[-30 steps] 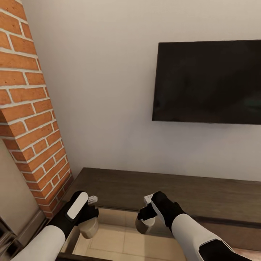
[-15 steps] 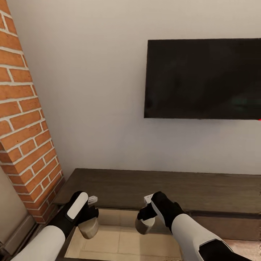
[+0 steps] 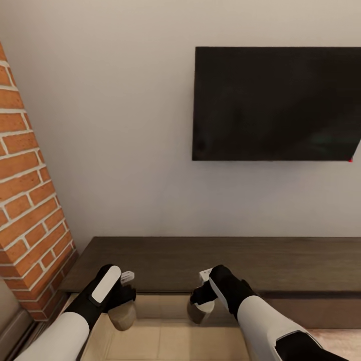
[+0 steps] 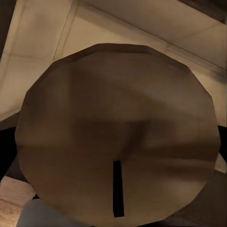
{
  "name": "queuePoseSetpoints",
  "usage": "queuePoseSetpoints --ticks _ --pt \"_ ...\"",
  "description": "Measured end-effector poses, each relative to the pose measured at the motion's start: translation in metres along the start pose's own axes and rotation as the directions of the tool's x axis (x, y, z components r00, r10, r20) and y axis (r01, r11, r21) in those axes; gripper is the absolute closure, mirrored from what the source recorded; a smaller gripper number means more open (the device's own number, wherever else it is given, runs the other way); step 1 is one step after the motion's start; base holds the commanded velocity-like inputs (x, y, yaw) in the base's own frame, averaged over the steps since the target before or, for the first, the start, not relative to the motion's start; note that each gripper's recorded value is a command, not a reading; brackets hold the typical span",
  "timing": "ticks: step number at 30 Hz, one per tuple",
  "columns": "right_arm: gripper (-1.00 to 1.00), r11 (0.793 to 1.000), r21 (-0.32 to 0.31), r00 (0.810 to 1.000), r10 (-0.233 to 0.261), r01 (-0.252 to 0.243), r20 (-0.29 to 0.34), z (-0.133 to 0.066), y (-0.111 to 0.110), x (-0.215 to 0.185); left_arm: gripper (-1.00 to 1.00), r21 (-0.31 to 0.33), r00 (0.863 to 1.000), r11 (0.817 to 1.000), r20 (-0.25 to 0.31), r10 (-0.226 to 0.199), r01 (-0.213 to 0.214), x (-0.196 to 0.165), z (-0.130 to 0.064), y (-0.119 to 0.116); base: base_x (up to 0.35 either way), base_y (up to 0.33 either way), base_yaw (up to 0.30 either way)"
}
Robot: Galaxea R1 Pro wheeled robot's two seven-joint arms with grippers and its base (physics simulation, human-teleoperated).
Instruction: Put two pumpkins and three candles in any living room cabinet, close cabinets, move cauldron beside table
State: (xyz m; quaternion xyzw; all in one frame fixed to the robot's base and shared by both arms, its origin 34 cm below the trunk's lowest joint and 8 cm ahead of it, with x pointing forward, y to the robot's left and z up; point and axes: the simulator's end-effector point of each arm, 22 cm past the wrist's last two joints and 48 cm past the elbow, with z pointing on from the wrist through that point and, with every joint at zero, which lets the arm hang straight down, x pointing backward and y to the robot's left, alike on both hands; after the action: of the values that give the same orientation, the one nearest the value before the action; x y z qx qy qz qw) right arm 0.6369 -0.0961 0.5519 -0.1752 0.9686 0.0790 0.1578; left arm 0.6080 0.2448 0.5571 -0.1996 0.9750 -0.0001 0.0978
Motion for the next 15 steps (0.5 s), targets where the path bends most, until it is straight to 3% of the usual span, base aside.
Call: queuePoseSetpoints --ticks 4,15 --pt "1.0 1.0 0.0 1.0 0.0 0.0 0.001 0.007 0.0 0.004 1.0 0.001 1.0 1.0 0.0 0.001 -0.001 0.003 0.007 0.0 0.242 0.058 0.0" --pt "1.0 1.0 0.0 1.0 0.0 0.0 0.001 0.027 -0.001 0.015 1.0 0.001 1.0 1.0 0.001 0.002 -0.002 0.011 0.029 0.002 0.018 0.004 0.0"
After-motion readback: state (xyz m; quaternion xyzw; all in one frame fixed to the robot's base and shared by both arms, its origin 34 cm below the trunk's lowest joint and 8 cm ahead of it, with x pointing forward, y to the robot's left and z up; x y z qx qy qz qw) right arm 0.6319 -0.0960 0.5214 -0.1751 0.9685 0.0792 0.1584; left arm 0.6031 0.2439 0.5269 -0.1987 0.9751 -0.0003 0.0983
